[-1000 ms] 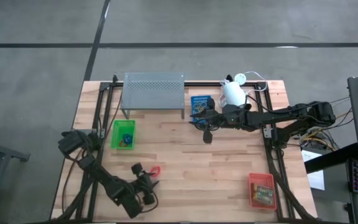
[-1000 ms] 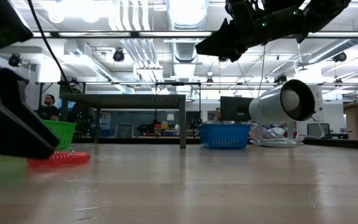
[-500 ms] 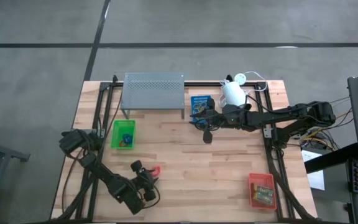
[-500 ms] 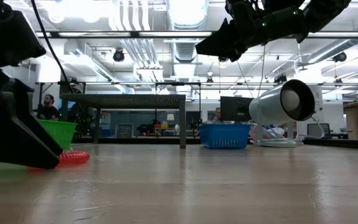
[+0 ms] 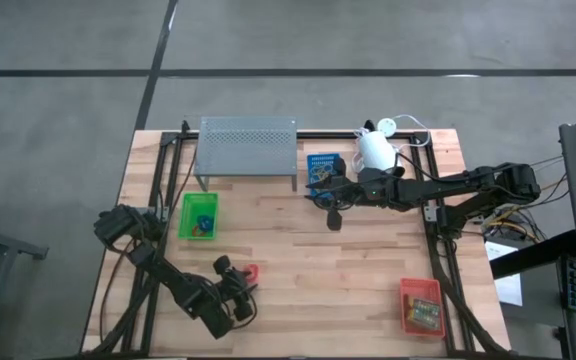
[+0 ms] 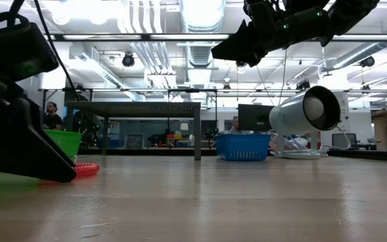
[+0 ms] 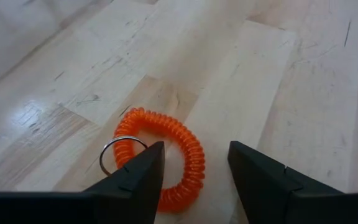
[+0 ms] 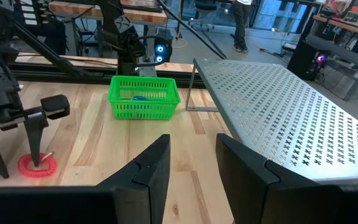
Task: Pick & Place Office Desk Supplies
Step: Put the orange rubber band into the green bin
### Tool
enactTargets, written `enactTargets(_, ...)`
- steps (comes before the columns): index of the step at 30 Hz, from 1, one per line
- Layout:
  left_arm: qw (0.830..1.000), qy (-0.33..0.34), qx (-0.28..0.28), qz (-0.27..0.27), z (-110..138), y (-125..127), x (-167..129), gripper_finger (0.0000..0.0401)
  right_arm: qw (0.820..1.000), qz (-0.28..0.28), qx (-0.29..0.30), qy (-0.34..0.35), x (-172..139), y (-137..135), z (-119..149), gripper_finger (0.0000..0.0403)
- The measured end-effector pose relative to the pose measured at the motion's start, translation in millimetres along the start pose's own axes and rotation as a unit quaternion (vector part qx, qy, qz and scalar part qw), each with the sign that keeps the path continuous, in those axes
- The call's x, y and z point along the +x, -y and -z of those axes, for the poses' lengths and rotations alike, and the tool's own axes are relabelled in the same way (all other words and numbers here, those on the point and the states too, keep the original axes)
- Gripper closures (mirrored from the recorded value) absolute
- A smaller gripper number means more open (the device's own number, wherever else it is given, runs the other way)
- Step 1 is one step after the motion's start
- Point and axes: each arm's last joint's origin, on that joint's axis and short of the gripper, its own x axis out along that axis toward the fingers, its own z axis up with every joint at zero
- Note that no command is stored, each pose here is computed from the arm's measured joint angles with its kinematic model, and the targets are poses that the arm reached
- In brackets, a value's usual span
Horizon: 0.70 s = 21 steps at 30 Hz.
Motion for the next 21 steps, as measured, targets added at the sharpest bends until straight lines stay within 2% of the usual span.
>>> enactTargets(4, 1.000, -0.008, 0.000, 0.003, 0.3, 0.1, 0.2, 0.0226, 1.000, 0.000, 0.000, 0.000, 0.0, -0.1, -0.1, 0.0275)
enactTargets(12, 1.000, -0.012, 0.000, 0.006, 0.6, 0.8, 0.4, 0.0284, 1.000, 0.000, 0.000, 0.000, 0.0, 0.0, 0.0, 0.0275)
enactTargets(21, 1.000, -0.014, 0.000, 0.007, 0.7, 0.9, 0.4, 0.0323, 1.000, 0.000, 0.000, 0.000, 0.0, 0.0, -0.1, 0.0275)
